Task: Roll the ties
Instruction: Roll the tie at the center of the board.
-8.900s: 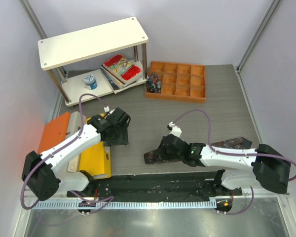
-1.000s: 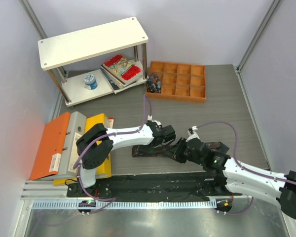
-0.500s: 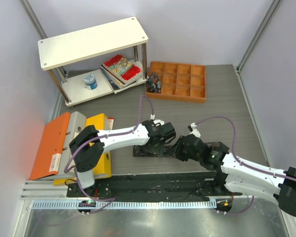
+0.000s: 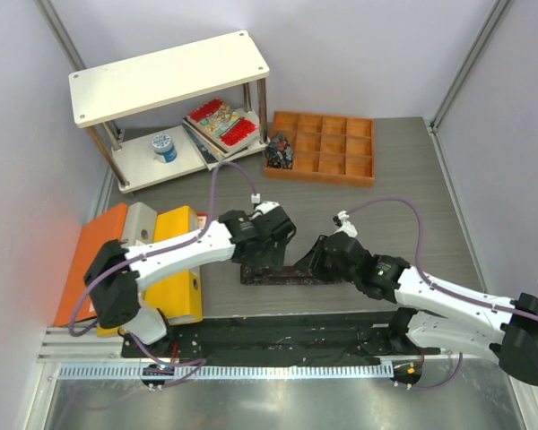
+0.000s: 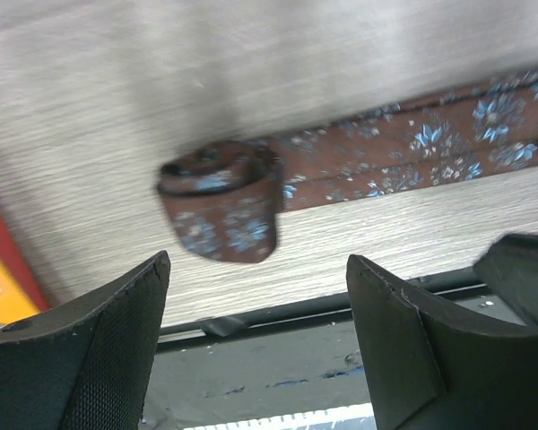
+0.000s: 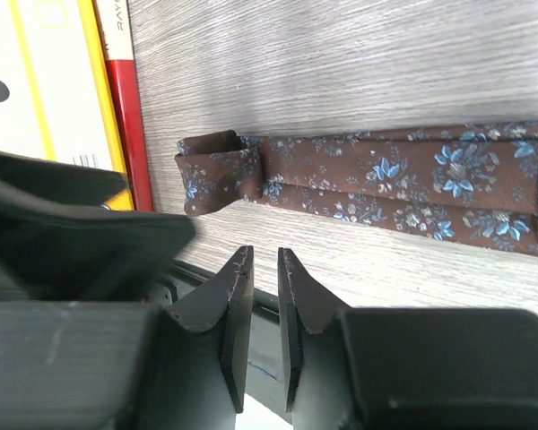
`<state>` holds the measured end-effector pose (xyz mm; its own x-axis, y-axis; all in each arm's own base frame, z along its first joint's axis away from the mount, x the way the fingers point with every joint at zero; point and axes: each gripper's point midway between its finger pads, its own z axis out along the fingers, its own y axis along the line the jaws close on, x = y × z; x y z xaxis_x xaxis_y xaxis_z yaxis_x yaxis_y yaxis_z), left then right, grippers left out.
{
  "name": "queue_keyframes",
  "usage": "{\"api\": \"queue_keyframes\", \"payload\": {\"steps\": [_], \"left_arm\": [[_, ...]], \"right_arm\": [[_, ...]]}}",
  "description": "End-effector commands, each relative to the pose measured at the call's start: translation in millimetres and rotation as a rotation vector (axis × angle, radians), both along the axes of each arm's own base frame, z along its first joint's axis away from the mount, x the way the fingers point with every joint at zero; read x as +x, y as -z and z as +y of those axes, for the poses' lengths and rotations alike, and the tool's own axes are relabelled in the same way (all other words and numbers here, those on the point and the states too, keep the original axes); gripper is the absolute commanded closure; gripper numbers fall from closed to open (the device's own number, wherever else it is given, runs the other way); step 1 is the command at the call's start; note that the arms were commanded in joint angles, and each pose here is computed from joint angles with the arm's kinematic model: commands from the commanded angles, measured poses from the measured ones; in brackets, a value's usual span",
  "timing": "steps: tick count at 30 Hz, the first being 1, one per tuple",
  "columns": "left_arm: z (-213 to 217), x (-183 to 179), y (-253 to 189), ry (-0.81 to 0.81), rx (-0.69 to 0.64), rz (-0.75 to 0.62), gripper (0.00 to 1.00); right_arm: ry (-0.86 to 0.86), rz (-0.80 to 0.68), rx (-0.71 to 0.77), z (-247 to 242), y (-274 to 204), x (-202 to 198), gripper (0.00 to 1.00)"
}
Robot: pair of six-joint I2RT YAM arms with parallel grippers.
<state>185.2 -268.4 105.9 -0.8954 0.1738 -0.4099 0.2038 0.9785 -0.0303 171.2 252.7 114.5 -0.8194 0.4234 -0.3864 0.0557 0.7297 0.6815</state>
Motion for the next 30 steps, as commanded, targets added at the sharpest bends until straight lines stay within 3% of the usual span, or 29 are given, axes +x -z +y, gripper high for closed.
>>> {"api": "queue_keyframes", "payload": {"steps": [1,10,18,30], "left_arm": [[25.7,11.7,-41.2,-0.063,-0.093,-0.087,0.22],[104.7,11.8,-73.0,-0.242,-0.126,-0.211,0.23],[134.0,-4.7,-56.2,-0.282,-0.096,-0.209,0.23],[135.1,-10.1,-44.2,-0.28,-0.102,-0.19,0.24]], "right_arm": [[-0.036,-0.062,0.02,17.7,-23.7,12.3,0.76],[-0.175,-0.068,-0.02,89.9,-34.6,23.2,0.77],[-0.266,-0.043,-0.068,151.2,-14.6,30.8,0.8],[-0.185,-0.016,-0.234,106.7,43.4,33.4,0.82]]}}
